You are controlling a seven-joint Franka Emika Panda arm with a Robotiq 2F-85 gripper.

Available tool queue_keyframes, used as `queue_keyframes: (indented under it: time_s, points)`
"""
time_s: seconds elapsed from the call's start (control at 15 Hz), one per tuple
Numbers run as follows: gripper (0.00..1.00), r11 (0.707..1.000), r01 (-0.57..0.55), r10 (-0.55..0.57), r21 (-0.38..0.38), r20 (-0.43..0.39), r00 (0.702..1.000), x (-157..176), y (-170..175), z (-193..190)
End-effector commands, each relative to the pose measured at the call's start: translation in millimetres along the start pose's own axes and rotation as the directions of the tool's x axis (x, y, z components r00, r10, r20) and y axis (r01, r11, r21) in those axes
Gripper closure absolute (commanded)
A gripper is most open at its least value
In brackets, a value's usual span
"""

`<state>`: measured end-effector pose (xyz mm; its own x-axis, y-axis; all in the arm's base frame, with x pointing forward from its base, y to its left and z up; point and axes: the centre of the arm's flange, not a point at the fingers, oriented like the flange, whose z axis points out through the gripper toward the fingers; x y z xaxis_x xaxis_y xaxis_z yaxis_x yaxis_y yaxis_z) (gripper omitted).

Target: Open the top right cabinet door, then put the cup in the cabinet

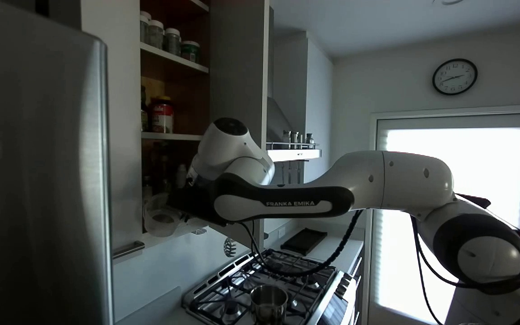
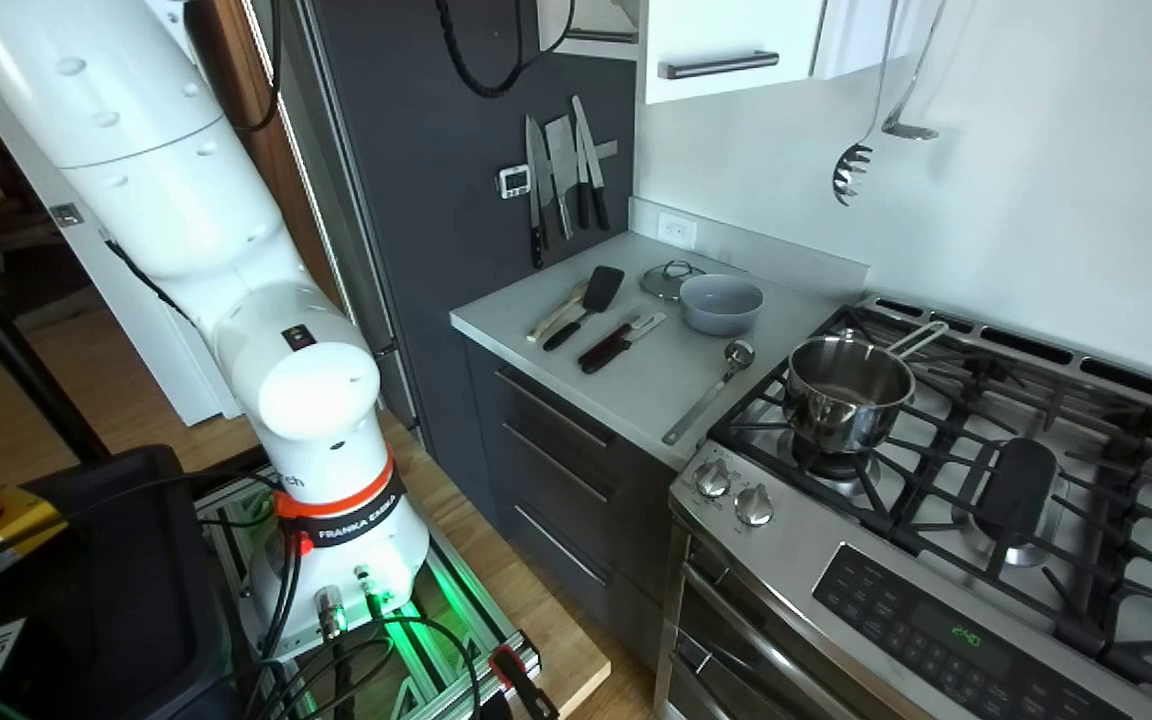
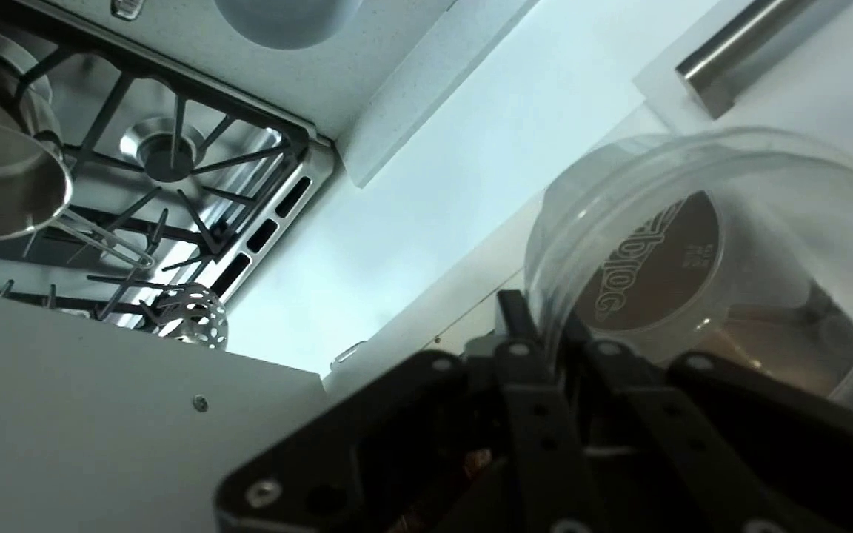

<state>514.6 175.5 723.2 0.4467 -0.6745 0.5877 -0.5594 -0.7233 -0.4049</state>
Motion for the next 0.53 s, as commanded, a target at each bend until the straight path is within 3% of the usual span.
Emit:
queue_keyframes:
  time_s: [0.0, 0.07, 0.13, 0.47]
  points:
    - [0.98, 0.997, -0.075, 0.075, 0.012, -0.023, 0.997, 6, -17, 12]
    - [0.98, 0.997, -0.079, 0.079, 0.010, -0.032, 0.996, 7, -17, 13]
    - [0.91, 0.999, -0.050, 0.050, 0.002, -0.010, 0.999, 5, -7, 8]
    - [0.91, 0.998, -0.064, 0.064, 0.003, -0.017, 0.998, 8, -10, 12]
